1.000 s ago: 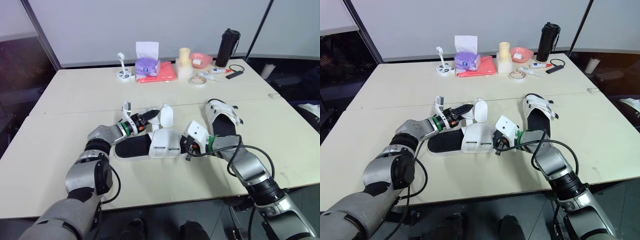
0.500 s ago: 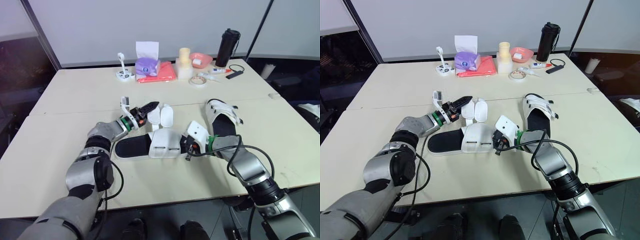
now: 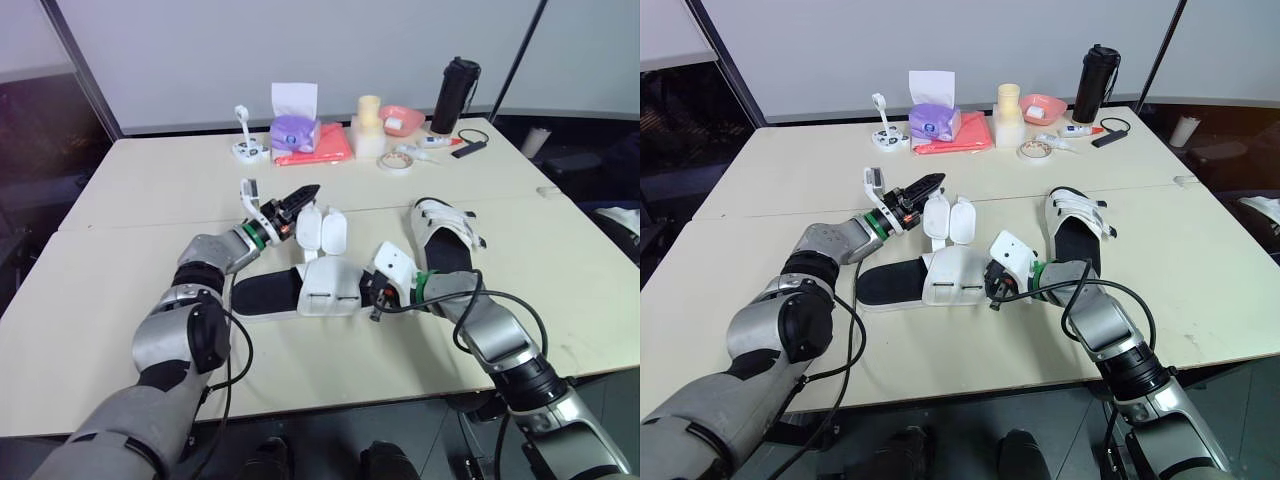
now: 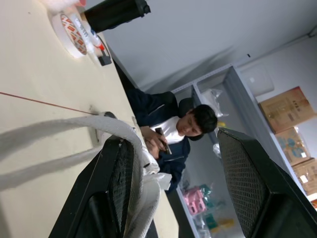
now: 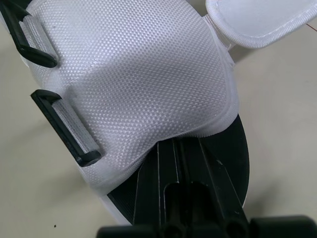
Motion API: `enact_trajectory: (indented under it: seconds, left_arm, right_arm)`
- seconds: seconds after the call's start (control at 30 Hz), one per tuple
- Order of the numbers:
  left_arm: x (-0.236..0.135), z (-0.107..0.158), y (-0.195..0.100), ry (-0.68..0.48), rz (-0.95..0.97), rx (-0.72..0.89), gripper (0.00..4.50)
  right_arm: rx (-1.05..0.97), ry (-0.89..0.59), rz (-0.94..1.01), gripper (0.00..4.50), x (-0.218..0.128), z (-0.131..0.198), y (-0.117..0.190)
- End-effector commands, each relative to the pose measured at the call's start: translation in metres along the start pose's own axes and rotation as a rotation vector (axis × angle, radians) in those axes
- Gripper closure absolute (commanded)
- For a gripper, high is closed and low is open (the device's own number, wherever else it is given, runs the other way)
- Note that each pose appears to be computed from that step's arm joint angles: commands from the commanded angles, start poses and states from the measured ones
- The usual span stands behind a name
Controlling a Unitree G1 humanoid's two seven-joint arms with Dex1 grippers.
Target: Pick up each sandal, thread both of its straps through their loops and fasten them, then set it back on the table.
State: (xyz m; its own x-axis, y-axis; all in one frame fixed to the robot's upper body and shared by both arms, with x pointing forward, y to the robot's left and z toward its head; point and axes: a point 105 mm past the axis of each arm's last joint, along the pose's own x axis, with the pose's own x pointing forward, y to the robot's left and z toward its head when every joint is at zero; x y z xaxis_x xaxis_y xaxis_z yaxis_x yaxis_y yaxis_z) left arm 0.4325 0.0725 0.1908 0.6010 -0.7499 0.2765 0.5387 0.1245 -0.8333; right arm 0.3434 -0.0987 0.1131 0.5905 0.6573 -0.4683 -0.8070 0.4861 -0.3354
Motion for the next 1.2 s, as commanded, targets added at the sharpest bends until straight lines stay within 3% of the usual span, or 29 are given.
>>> enact_trajectory:
  seconds: [0.03, 0.57, 0.67, 0.8, 0.97, 1.2]
  left_arm:
    - [0.009, 0.017, -0.023, -0.043, -0.084, 0.037, 1.82]
    - [0.016, 0.028, -0.039, -0.067, -0.122, 0.058, 1.82]
    - [0.017, 0.027, -0.040, -0.066, -0.128, 0.056, 2.64]
    - [0.017, 0.028, -0.042, -0.067, -0.138, 0.053, 4.44]
    - [0.017, 0.026, -0.054, -0.021, -0.202, 0.106, 4.44]
    - [-0.005, -0.028, -0.093, 0.327, -0.512, 0.410, 4.44]
  right_arm:
    - [0.007, 0.018, 0.022, 4.50, 0.003, -0.004, 0.007]
    - [0.003, 0.016, 0.020, 4.50, 0.003, -0.003, 0.007]
    - [0.002, 0.017, 0.020, 4.50, 0.002, -0.004, 0.008]
    - [0.003, 0.017, 0.020, 4.50, 0.003, -0.004, 0.008]
    - [0.004, 0.017, 0.020, 4.50, 0.003, -0.004, 0.009]
    - [0.004, 0.018, 0.021, 4.50, 0.003, -0.004, 0.010]
